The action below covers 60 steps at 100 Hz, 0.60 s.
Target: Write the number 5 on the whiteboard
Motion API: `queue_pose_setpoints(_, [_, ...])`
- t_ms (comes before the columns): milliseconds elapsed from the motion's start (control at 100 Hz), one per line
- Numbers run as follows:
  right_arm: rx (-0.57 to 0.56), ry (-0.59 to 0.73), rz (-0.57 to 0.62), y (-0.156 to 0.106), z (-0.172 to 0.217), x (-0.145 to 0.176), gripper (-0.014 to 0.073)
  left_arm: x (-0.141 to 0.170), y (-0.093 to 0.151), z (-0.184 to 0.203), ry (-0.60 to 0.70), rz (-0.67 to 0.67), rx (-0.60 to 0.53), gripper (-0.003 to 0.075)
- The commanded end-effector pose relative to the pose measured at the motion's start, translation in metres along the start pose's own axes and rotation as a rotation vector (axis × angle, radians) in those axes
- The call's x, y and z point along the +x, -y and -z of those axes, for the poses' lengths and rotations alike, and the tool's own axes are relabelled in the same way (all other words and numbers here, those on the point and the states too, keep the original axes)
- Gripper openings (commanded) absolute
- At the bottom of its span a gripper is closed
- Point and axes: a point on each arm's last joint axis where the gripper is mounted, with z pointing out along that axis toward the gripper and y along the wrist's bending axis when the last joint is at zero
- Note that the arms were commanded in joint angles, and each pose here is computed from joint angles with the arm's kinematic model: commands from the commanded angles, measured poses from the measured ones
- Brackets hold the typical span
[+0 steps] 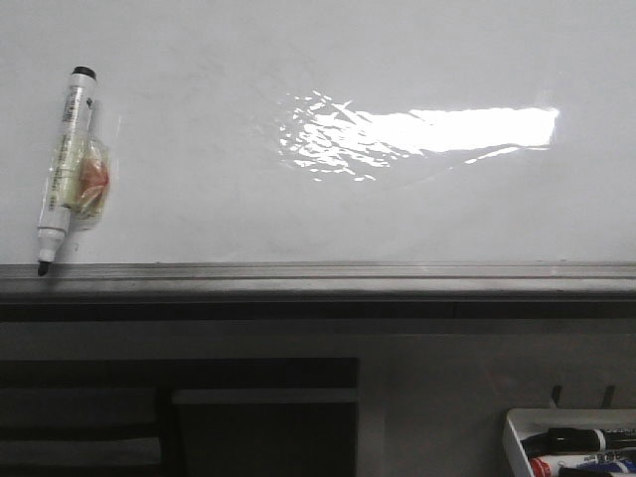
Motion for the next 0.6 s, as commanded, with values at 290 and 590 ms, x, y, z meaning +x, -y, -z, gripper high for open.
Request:
queue_pose_setpoints(290, [0.004,0.105,-0.001,-0.001,0.000,-0.019,-0.0050,0.003,0.027,-0.039,-0.009,0.179,0.134,0.0400])
queue_pose_setpoints(590, [0.004,0.106,-0.001,-0.001,0.000,-0.019,-0.0050,0.020,0.027,-0.060,-0.112,0.229,0.089,0.0399])
